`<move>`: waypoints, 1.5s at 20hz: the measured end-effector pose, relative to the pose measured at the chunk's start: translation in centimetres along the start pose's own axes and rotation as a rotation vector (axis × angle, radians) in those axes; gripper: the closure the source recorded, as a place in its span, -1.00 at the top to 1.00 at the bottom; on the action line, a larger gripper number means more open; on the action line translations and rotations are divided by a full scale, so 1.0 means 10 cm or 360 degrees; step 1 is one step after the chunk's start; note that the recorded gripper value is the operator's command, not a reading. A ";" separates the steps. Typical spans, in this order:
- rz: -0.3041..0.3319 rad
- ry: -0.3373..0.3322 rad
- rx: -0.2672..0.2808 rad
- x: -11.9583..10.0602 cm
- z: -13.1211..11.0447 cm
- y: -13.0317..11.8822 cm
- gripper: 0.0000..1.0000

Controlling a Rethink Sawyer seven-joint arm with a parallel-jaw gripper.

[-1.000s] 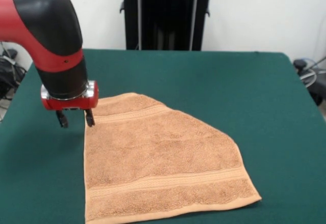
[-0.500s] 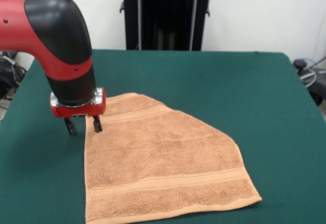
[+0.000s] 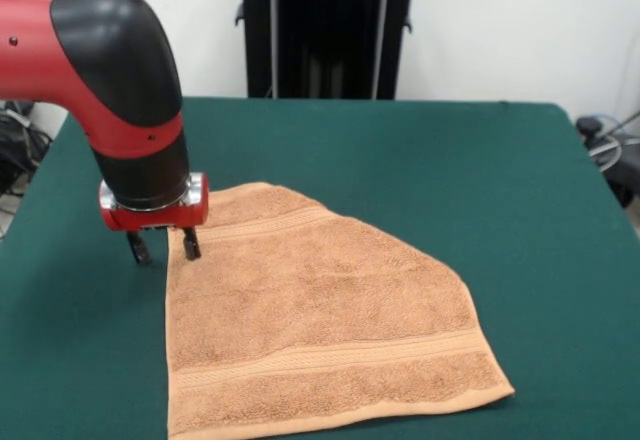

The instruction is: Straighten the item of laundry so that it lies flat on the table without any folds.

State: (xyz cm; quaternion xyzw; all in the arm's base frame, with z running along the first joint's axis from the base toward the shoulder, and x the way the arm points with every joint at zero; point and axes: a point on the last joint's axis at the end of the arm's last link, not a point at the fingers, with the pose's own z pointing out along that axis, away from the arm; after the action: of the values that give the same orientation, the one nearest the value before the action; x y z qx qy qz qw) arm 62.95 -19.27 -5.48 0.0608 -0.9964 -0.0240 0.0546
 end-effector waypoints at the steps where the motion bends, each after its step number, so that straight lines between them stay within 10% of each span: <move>1: 0.0000 0.0000 0.0000 0.00 0.00 0.00 1.00; 3: 0.0000 0.0000 0.0000 0.00 0.00 0.00 1.00; 4: 0.0000 -0.0001 -0.0002 0.00 0.00 0.01 -1.00; 30: 0.0000 -0.0022 -0.0002 -0.01 0.00 0.00 -1.00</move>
State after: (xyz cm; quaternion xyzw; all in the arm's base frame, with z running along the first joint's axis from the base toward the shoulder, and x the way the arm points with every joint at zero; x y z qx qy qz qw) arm 63.09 -19.22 -5.45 0.0607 -0.9967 -0.0250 0.0477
